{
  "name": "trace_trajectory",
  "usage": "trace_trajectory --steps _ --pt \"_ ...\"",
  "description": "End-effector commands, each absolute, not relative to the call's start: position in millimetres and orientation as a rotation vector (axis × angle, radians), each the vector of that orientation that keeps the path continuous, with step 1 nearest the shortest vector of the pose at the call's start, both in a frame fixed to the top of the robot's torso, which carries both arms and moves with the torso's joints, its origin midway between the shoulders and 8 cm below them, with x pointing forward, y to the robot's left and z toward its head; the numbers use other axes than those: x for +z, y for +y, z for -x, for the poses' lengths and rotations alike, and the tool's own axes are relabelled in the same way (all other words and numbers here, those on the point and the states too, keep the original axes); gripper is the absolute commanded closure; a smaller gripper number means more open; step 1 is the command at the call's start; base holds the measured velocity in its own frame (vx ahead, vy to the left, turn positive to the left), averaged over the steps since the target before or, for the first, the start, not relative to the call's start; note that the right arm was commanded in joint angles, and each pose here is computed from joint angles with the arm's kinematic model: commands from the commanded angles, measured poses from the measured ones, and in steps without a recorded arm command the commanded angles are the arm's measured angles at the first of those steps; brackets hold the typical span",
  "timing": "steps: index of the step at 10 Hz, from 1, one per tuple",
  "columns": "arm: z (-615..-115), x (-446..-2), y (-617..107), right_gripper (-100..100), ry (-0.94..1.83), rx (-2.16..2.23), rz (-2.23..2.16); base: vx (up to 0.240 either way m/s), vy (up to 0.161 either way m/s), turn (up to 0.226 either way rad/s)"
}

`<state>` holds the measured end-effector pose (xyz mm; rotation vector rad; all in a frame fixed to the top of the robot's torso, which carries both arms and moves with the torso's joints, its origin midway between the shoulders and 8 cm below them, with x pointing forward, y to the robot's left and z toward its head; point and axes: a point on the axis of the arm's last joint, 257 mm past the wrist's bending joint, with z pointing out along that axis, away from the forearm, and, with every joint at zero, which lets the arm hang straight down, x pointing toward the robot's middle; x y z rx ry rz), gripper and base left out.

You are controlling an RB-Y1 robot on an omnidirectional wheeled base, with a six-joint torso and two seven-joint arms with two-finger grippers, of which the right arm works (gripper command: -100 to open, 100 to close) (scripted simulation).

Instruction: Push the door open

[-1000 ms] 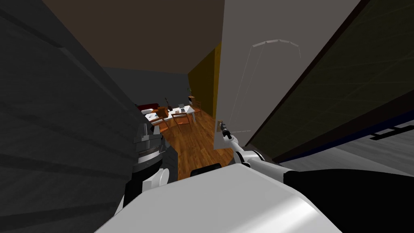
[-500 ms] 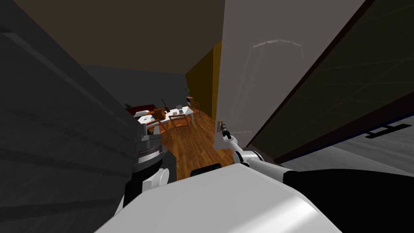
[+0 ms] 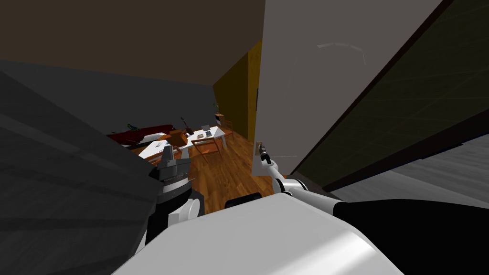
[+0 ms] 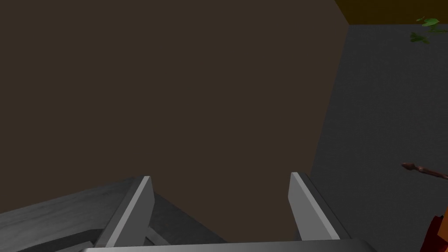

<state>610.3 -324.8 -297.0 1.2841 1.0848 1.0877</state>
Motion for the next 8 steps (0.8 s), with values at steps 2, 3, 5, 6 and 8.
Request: trace_trajectory --steps 2,3,5,6,8 --pt "-611.2 -295.3 -319.9 100 1.071 1.071 -1.287 0.177 0.059 -0.149" --pt "-611.2 -295.5 -317.3 100 1.068 1.068 -1.290 0.197 0.064 -0.130" --pt "-611.3 -296.1 -313.2 100 1.064 1.064 -1.295 0.182 0.057 -0.091" --pt "-609.2 -299.7 -315.4 100 1.069 1.059 -1.300 0.074 0.023 -0.031" --pt "-607.9 -295.8 -333.1 100 1.048 1.038 -1.301 0.130 0.035 -0.027"
